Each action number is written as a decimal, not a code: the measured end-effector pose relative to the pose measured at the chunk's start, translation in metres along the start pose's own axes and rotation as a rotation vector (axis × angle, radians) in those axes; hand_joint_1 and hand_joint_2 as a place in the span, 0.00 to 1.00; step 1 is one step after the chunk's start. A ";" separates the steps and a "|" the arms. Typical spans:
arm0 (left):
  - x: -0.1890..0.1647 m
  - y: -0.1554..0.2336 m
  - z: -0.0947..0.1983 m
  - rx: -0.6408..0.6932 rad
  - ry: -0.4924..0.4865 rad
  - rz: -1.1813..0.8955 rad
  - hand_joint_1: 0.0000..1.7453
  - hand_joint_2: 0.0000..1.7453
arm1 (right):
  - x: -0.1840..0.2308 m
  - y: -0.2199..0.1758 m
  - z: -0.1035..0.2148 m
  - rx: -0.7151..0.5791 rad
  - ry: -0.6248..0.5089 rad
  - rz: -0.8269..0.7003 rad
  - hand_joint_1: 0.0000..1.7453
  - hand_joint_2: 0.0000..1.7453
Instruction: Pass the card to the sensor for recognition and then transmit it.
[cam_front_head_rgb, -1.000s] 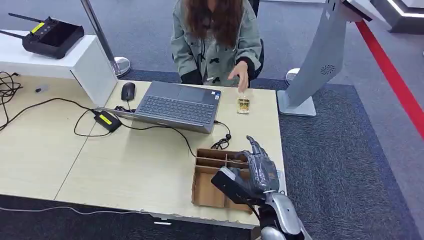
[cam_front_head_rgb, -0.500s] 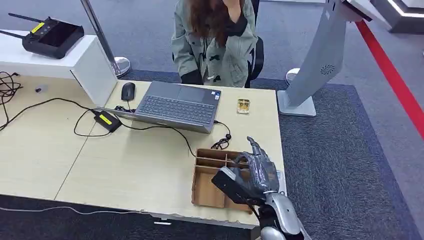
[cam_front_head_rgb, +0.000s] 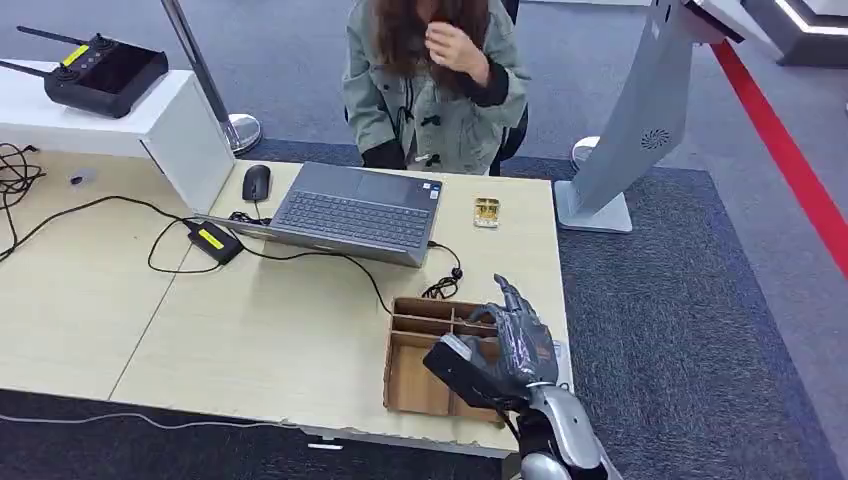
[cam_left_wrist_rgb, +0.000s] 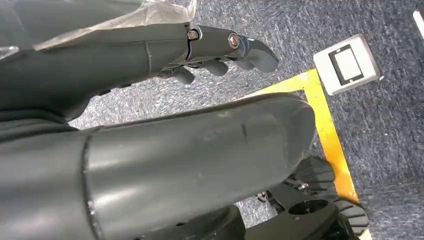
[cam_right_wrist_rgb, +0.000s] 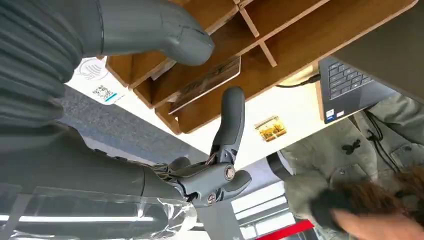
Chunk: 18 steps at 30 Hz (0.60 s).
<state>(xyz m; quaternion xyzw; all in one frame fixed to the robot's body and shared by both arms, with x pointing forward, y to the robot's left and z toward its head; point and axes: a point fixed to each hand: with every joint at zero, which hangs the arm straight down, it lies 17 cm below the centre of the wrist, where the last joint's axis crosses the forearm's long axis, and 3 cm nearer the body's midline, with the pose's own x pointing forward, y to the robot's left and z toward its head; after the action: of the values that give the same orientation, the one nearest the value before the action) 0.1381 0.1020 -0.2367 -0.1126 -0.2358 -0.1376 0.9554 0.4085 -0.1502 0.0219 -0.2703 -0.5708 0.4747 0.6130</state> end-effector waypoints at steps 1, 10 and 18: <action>0.000 0.000 0.000 0.000 0.000 0.000 0.00 0.00 | 0.000 0.000 0.000 -0.001 0.000 0.000 0.52 1.00; 0.000 0.000 0.000 0.000 0.000 0.000 0.00 0.00 | 0.001 -0.003 -0.002 -0.005 -0.003 0.002 0.54 1.00; 0.001 0.000 0.000 -0.002 -0.005 -0.002 0.00 0.00 | 0.000 -0.002 -0.005 -0.004 0.007 0.000 0.55 1.00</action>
<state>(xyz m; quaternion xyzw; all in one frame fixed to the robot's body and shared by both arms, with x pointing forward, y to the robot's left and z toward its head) 0.1386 0.1015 -0.2362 -0.1137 -0.2380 -0.1385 0.9546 0.4135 -0.1499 0.0225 -0.2732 -0.5695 0.4726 0.6146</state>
